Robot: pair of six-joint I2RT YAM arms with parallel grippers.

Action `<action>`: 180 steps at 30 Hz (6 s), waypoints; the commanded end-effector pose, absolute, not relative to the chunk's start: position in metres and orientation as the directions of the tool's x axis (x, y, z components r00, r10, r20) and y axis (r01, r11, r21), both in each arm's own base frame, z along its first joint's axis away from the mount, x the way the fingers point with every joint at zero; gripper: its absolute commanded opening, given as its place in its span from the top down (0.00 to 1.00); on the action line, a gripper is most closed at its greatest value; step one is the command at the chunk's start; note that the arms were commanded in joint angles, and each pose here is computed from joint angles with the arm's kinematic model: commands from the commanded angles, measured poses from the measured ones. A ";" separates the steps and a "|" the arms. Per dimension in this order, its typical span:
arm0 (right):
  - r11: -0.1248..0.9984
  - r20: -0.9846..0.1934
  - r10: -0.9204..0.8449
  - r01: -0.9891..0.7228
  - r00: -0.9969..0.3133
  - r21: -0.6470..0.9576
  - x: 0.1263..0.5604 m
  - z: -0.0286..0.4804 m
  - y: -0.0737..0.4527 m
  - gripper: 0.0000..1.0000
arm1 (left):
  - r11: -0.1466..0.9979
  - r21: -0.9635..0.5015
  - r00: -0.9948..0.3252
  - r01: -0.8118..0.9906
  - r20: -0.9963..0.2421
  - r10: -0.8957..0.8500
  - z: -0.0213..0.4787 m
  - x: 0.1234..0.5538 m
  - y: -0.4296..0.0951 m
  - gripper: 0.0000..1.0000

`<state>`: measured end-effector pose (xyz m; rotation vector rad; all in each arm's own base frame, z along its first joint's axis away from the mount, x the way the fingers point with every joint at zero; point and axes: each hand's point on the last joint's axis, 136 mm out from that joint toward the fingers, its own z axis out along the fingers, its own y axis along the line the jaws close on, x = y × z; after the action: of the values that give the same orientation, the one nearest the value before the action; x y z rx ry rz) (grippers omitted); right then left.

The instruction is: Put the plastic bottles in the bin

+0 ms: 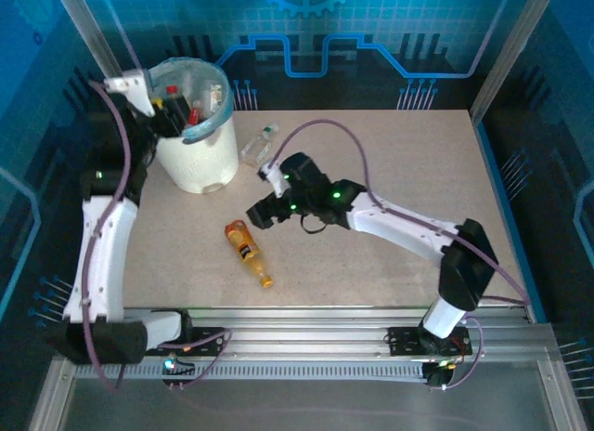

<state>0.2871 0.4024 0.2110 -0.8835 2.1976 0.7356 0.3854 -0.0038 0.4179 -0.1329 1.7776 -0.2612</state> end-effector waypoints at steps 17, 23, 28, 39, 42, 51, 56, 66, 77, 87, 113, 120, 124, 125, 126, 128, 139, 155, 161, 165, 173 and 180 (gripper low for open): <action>0.668 -0.271 -0.673 -0.723 -0.688 0.176 0.213 0.053 0.427 0.13 | 0.982 -0.185 -0.356 -0.039 -0.916 -0.187 0.268 0.278 -0.007 0.33; 0.686 -0.247 -0.672 -0.712 -0.698 0.150 0.215 0.044 0.422 0.20 | 0.977 -0.208 -0.343 -0.038 -0.916 -0.208 0.277 0.283 -0.008 0.31; 0.680 -0.276 -0.665 -0.715 -0.694 0.162 0.215 0.053 0.422 0.36 | 0.971 -0.233 -0.347 -0.044 -0.908 -0.234 0.284 0.287 -0.009 0.30; 0.679 -0.435 -0.595 -0.712 -0.676 0.177 0.216 0.089 0.411 0.46 | 0.923 -0.381 -0.398 0.048 -0.855 -0.332 0.303 0.283 -0.035 0.24; 0.661 -0.524 -0.552 -0.724 -0.648 0.198 0.216 0.111 0.408 0.46 | 0.882 -0.454 -0.448 0.123 -0.819 -0.359 0.310 0.286 -0.054 0.22; 0.606 -0.761 -0.416 -0.776 -0.498 0.177 0.216 0.192 0.390 0.48 | 0.690 -0.668 -0.622 0.280 -0.673 -0.399 0.323 0.293 -0.110 0.21; 0.568 -0.835 -0.348 -0.805 -0.427 0.175 0.211 0.229 0.385 0.45 | 0.613 -0.685 -0.652 0.394 -0.678 -0.339 0.327 0.283 -0.143 0.20; 0.499 -0.915 -0.229 -0.847 -0.331 0.182 0.199 0.266 0.378 0.45 | 0.554 -0.668 -0.664 0.496 -0.703 -0.254 0.325 0.274 -0.176 0.22; 0.520 -0.934 -0.177 -0.835 -0.310 0.179 0.199 0.277 0.365 0.45 | 0.520 -0.664 -0.679 0.538 -0.707 -0.199 0.330 0.276 -0.198 0.17; 0.533 -0.940 -0.177 -0.832 -0.291 0.157 0.195 0.275 0.350 0.45 | 0.544 -0.659 -0.678 0.520 -0.706 -0.207 0.324 0.286 -0.202 0.16; 0.631 -0.929 -0.132 -0.752 -0.345 0.190 0.192 0.265 0.304 0.07 | 0.615 -0.647 -0.630 0.452 -0.719 -0.293 0.347 0.289 -0.202 0.51; 0.641 -0.923 -0.136 -0.743 -0.359 0.195 0.187 0.269 0.290 0.00 | 0.826 -0.471 -0.385 0.310 -0.857 -0.344 0.397 0.311 -0.145 0.47; 0.653 -0.937 -0.147 -0.743 -0.316 0.148 0.200 0.274 0.294 0.00 | 0.932 -0.320 -0.183 0.173 -0.940 -0.289 0.450 0.325 -0.098 0.46; 0.662 -0.938 -0.138 -0.734 -0.318 0.151 0.205 0.278 0.295 0.00 | 0.941 -0.304 -0.144 0.151 -0.948 -0.283 0.463 0.328 -0.088 0.47; 0.667 -0.941 -0.119 -0.727 -0.318 0.162 0.212 0.283 0.296 0.00 | 0.946 -0.300 -0.109 0.125 -0.952 -0.287 0.476 0.333 -0.077 0.47; 0.638 -0.947 -0.071 -0.745 -0.312 0.197 0.221 0.297 0.305 0.00 | 0.947 -0.312 -0.057 0.075 -0.950 -0.308 0.498 0.342 -0.056 0.49; 0.509 -0.921 -0.070 -0.807 -0.384 0.298 0.281 0.375 0.392 0.03 | 0.949 -0.270 0.022 -0.162 -0.963 -0.270 0.529 0.381 0.029 0.52; 0.455 -0.809 -0.194 -0.781 -0.555 0.427 0.301 0.324 0.451 0.07 | 0.957 -0.168 -0.235 -0.236 -0.946 -0.224 0.436 0.475 0.089 0.51; 0.487 -0.782 -0.219 -0.760 -0.584 0.431 0.305 0.304 0.450 0.07 | 0.966 -0.113 -0.291 -0.233 -0.940 -0.180 0.403 0.494 0.093 0.51; 0.487 -0.757 -0.244 -0.751 -0.606 0.445 0.309 0.290 0.459 0.07 | 0.975 -0.066 -0.403 -0.214 -0.903 -0.150 0.364 0.506 0.093 0.48; 0.484 -0.715 -0.278 -0.737 -0.641 0.472 0.313 0.274 0.473 0.08 | 0.980 -0.084 -0.550 -0.180 -0.817 -0.171 0.304 0.516 0.093 0.38; 0.494 -0.690 -0.308 -0.730 -0.655 0.473 0.312 0.269 0.480 0.09 | 0.950 -0.199 -0.566 -0.239 -0.767 -0.303 0.278 0.523 0.109 0.39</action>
<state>0.3171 0.4772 0.2631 -0.8371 2.1972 1.0344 0.5228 0.1106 0.3093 -0.3158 2.1112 0.0175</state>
